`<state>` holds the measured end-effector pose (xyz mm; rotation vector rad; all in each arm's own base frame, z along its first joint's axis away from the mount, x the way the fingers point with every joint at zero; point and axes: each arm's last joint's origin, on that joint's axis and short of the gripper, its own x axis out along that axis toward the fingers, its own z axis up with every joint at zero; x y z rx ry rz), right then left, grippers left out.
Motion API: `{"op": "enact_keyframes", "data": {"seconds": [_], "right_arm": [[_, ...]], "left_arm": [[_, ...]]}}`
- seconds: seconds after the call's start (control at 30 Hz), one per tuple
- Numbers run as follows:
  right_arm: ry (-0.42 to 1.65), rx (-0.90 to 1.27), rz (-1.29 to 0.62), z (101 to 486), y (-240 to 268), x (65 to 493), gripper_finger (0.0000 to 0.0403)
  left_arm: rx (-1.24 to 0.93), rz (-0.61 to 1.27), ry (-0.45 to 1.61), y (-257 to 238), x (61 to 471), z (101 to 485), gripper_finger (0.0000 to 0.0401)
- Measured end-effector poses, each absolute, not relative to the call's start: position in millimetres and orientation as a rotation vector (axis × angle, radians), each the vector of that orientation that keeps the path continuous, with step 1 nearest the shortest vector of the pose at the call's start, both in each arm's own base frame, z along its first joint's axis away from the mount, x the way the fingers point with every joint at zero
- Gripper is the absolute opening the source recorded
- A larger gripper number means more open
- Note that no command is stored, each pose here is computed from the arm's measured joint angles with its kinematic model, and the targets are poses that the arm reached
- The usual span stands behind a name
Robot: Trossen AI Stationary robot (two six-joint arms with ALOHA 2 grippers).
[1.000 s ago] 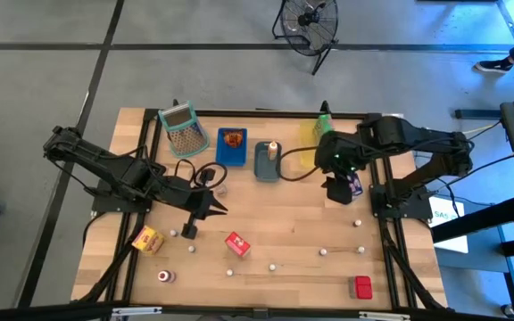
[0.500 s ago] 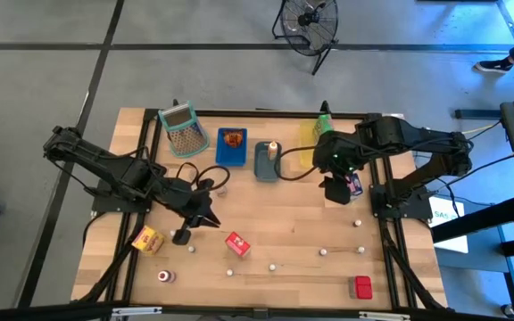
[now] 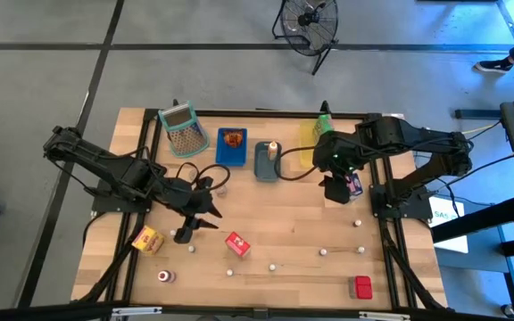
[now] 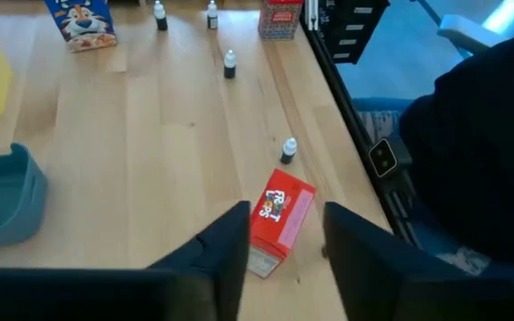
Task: Pick & Place Kitchen Items
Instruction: Put the big red food coloring bottle into the dark green bin
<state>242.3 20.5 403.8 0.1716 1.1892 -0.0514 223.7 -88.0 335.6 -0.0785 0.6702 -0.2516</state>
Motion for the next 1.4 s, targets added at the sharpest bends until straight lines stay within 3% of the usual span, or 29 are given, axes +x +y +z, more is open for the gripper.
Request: {"op": "enact_keyframes", "data": {"seconds": [0.17, 0.33, 0.57, 0.9, 1.4], "right_arm": [[1.189, 0.169, -0.05, 403.8, 20.5, 242.3, 0.0211], [1.189, 0.169, -0.05, 403.8, 20.5, 242.3, 0.0211], [1.189, 0.166, -0.045, 401.9, 22.0, 243.1, 0.0211], [1.214, 0.147, -0.034, 387.7, 24.0, 247.9, 0.0211], [1.27, 0.13, -0.021, 367.9, 24.6, 250.9, 0.0211]], "left_arm": [[-0.084, -0.225, 0.665, -87.3, 224.0, 335.8, 0.0194], [-0.045, -0.284, 0.672, -93.9, 223.2, 334.7, 0.0204], [-0.106, -0.323, 0.73, -110.7, 227.5, 328.2, 0.0195], [-0.138, -0.334, 0.613, -127.1, 213.2, 381.9, 0.0165], [-0.468, -0.129, 0.815, -162.8, 207.4, 355.5, 0.0143]]}}
